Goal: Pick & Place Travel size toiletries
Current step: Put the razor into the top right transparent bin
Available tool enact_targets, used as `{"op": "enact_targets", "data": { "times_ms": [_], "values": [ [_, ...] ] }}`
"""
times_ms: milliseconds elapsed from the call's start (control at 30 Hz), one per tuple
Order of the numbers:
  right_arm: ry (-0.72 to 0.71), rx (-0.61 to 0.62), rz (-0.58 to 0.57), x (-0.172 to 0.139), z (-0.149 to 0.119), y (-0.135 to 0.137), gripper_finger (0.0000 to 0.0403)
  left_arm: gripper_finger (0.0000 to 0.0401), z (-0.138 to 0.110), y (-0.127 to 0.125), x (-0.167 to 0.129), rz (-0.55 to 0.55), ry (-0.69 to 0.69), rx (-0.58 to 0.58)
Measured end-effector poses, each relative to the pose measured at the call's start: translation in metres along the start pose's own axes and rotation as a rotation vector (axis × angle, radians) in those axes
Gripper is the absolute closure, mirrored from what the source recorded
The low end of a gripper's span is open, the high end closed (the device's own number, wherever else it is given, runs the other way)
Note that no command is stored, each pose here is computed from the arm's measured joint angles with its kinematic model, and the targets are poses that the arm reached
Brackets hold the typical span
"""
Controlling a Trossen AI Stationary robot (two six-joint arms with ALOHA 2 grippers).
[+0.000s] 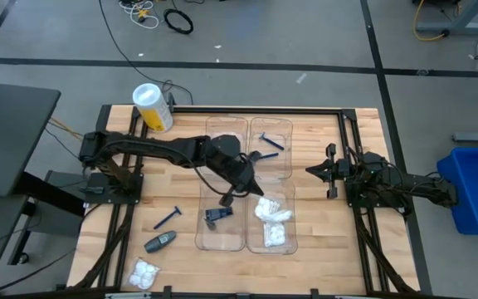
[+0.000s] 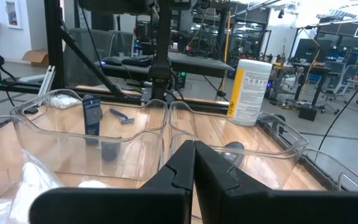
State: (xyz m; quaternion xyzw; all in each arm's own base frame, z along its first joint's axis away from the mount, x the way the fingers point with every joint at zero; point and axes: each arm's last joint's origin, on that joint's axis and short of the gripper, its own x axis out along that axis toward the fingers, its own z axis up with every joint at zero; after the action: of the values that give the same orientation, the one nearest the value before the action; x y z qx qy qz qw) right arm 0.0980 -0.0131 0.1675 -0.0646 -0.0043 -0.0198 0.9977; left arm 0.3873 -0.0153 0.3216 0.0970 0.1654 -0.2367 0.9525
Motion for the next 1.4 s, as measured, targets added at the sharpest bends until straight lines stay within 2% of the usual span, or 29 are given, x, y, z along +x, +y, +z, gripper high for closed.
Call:
{"op": "enact_targets", "data": {
  "times_ms": [267,567,1167,1400],
  "values": [
    [0.0,0.0,0.0,0.0,0.0,0.0,0.0389,0.04,-0.006,-0.011,-0.03,0.114,0.029,0.017],
    [0.0,0.0,0.0,0.0,0.0,0.0,0.0389,0.04,-0.019,-0.02,-0.047,0.187,0.058,-0.024],
    [0.001,0.0,0.0,0.0,0.0,0.0,0.0389,0.0401,-0.077,-0.059,-0.099,0.24,0.163,-0.141],
    [0.002,0.0,0.001,0.0,0.0,0.0,0.0389,0.0401,-0.086,-0.067,-0.111,0.249,0.228,-0.17]
  ]
}}
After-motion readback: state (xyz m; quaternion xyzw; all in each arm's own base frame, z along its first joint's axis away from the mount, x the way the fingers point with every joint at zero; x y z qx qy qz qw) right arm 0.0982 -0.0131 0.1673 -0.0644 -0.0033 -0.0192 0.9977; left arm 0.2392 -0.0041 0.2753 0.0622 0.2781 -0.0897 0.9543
